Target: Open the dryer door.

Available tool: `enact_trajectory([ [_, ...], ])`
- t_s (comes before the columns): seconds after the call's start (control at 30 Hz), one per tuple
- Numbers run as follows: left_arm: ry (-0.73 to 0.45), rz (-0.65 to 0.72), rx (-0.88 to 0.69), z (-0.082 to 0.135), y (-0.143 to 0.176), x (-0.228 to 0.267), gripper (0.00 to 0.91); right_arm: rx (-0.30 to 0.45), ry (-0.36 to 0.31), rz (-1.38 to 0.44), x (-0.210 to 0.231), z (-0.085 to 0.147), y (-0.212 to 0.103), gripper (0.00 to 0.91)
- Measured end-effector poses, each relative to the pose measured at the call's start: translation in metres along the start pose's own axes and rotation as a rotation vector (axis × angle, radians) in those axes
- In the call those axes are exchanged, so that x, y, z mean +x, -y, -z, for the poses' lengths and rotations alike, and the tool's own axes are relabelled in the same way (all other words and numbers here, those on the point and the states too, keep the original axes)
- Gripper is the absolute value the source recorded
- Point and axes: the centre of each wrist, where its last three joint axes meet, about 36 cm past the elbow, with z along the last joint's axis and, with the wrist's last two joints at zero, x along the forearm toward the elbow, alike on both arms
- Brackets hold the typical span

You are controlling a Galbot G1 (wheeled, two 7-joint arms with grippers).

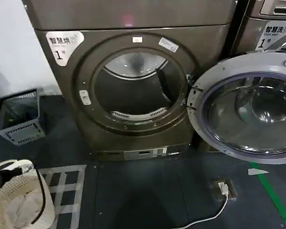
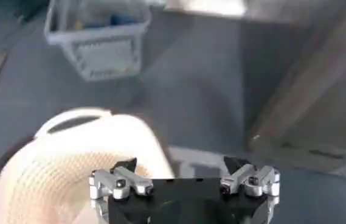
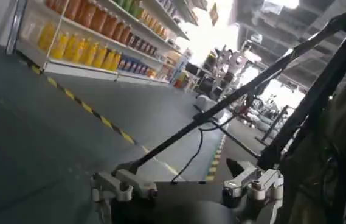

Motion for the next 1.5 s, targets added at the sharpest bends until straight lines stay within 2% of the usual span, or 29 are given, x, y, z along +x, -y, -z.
enact_trajectory([
  [0.2,-0.120,0.081,0.086,0.006,-0.010,-0.010,0.907,0.004,-0.002,-0.005,0.000,0.000,0.001,0.907],
  [0.4,-0.186,0.080,0.161,0.008,-0.012,-0.011,0.907,-0.012,0.003,-0.004,0.000,0.002,-0.002,0.907],
  [1.07,-0.239,0.053,0.222,0.001,-0.015,-0.017,0.907,-0.012,-0.010,-0.037,0.003,-0.001,0.003,0.907],
  [1.33,-0.234,0.040,0.232,0.005,-0.015,-0.014,0.907,-0.015,-0.019,-0.043,0.005,-0.005,0.004,0.907],
  [1.5,-0.241,0.035,0.235,0.000,-0.014,-0.015,0.907,-0.016,-0.024,-0.049,0.006,-0.009,0.006,0.907],
])
